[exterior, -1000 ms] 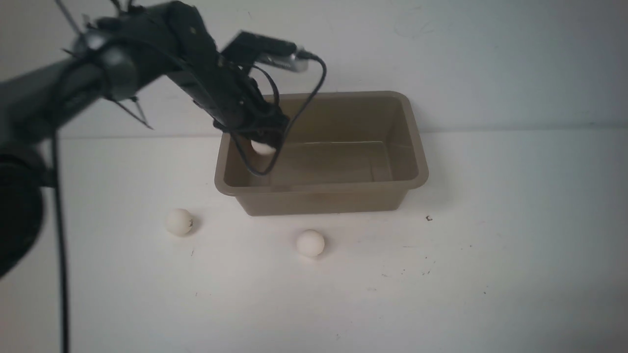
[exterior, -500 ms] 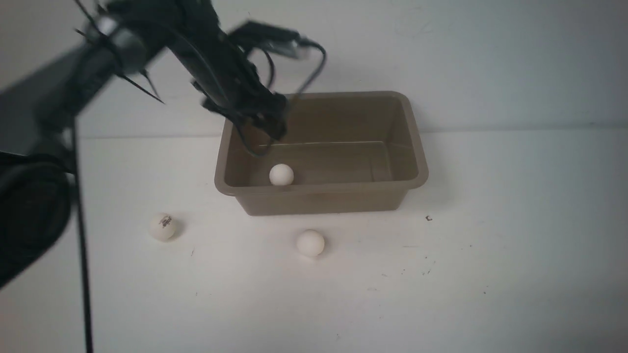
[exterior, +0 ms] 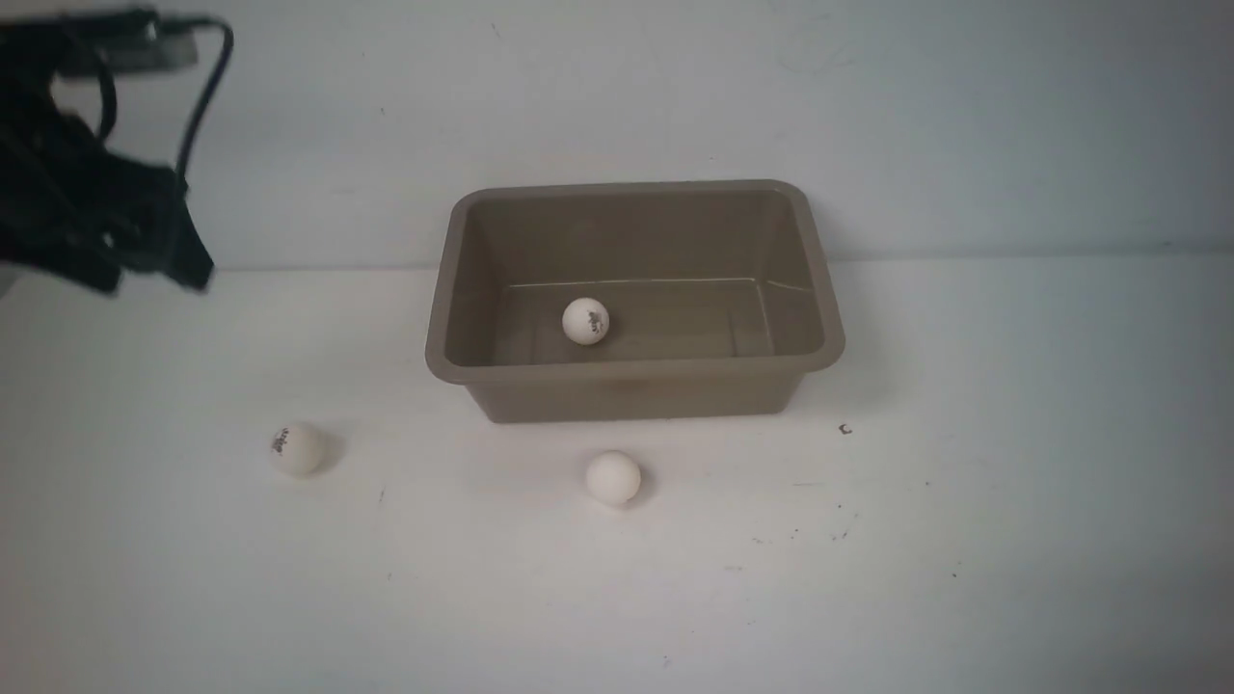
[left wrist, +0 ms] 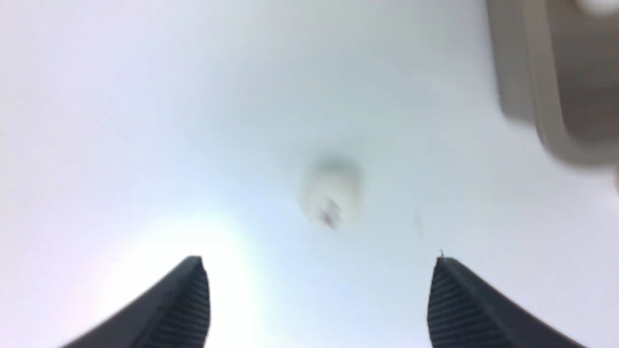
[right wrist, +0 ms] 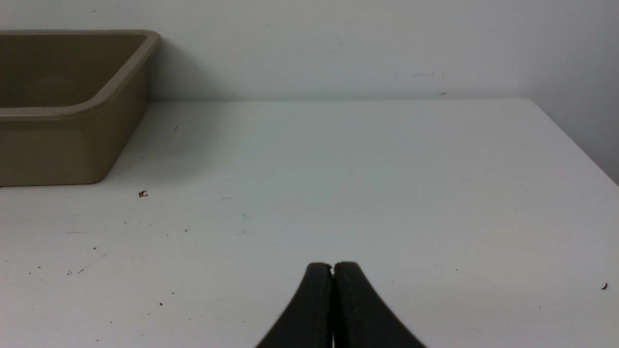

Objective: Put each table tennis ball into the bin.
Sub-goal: Use the left arm to clamp the table tennis ball closest to it

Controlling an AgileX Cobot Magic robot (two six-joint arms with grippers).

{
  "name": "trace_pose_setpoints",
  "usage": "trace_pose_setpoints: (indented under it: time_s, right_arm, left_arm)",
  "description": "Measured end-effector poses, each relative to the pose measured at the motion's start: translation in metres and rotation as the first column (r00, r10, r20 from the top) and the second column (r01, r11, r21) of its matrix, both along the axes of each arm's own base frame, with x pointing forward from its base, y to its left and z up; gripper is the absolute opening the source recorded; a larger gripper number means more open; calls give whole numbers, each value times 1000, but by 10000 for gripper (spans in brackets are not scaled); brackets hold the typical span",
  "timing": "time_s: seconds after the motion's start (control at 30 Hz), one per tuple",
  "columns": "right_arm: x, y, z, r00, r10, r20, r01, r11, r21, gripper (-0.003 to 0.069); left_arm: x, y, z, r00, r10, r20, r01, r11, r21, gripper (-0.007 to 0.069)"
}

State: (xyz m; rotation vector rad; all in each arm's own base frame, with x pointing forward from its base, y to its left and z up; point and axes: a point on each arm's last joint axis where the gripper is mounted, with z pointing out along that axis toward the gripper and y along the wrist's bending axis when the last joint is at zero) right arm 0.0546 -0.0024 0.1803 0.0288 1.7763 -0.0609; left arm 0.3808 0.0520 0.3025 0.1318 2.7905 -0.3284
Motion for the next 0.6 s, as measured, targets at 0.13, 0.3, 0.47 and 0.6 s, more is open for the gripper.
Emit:
trace_pose_setpoints:
  time_s: [0.13,0.3,0.47,0.6]
  right_arm:
    - [0,0,0,1000,0,0,0,1000,0,-15]
    - [0,0,0,1000,0,0,0,1000,0,-15]
    - [0,0,0,1000,0,0,0,1000,0,-15]
    - [0,0,0,1000,0,0,0,1000,0,-15]
  left_arm:
    - [-15,-6,-45,992,-14,-124,8,999,-49,541]
    - [-22,-5,-73,990,8,-138,-12,1000,-29,541]
    - [-17,-1,-82,998,44,-48,-44,999,7,541]
    - [-12,1,-82,998,62,8,-62,998,25,541]
